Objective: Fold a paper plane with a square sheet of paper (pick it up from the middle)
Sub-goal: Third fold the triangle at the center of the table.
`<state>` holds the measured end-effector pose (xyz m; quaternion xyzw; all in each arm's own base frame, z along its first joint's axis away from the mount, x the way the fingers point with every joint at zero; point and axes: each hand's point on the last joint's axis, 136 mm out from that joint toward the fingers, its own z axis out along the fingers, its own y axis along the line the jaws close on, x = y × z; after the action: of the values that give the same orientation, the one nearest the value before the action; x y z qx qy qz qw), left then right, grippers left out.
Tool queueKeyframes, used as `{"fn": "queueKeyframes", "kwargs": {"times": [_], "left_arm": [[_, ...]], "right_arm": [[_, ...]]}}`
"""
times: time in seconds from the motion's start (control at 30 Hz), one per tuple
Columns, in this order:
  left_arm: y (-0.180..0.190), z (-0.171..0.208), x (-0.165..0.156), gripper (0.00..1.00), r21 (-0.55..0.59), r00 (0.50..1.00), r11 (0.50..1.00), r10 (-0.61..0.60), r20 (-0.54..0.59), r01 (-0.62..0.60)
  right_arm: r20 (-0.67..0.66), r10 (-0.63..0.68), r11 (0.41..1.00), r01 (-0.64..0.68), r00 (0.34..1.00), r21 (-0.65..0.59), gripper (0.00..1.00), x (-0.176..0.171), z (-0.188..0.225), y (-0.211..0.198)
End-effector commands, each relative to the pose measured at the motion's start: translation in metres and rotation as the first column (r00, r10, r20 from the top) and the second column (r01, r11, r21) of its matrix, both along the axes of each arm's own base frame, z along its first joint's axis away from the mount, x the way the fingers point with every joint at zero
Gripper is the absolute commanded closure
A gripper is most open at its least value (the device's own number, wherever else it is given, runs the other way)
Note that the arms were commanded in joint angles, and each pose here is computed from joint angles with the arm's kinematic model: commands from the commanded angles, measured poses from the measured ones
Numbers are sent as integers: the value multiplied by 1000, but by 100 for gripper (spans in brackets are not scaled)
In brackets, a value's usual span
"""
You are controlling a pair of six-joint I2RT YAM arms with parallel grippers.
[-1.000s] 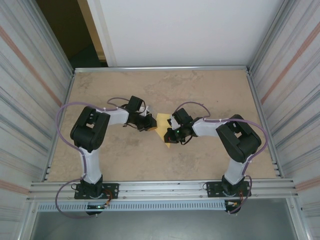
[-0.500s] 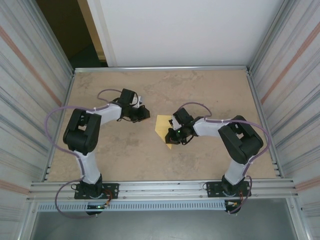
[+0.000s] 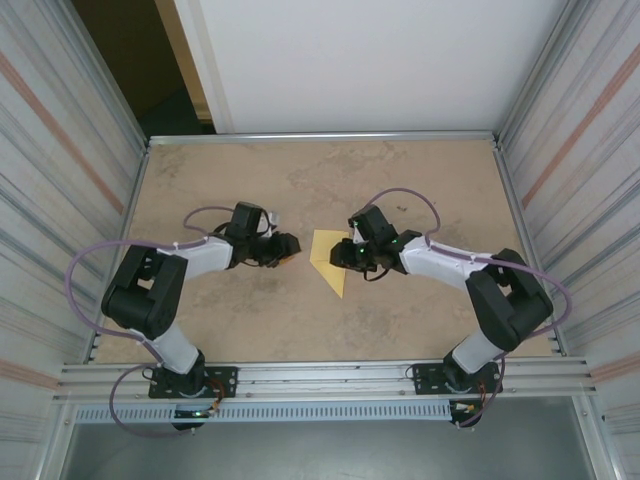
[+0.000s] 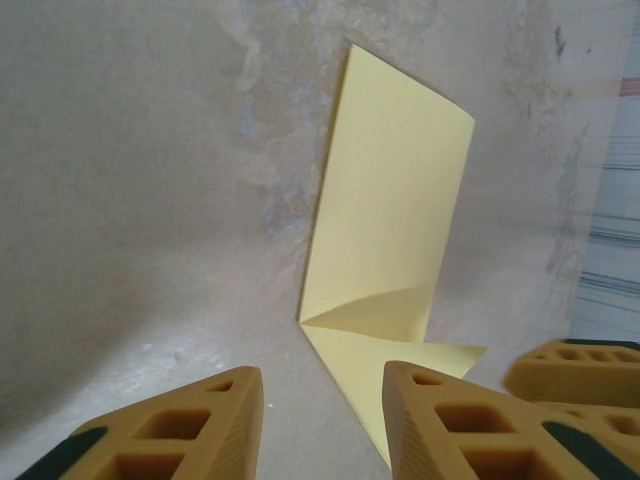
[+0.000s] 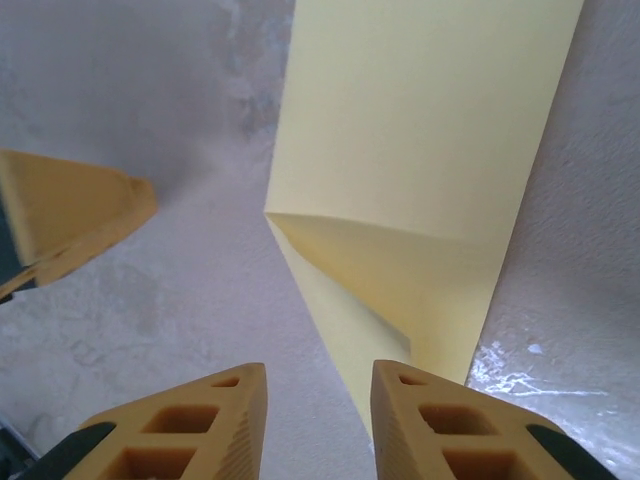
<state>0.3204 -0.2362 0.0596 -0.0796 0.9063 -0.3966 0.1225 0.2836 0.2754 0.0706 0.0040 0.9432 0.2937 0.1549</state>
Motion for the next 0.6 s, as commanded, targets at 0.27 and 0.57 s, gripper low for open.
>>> {"fn": "queueKeyframes", "kwargs": {"times": [0.27, 0.57], "left_arm": [[-29, -4, -9, 66, -69, 998, 997, -45, -45, 42], [-41, -15, -12, 74, -65, 992, 995, -79, -94, 73]], "right_arm": [[-103, -37, 997, 30, 994, -70, 75, 4, -42, 2], [-163, -67, 992, 49, 984, -113, 84, 0, -65, -10]]}}
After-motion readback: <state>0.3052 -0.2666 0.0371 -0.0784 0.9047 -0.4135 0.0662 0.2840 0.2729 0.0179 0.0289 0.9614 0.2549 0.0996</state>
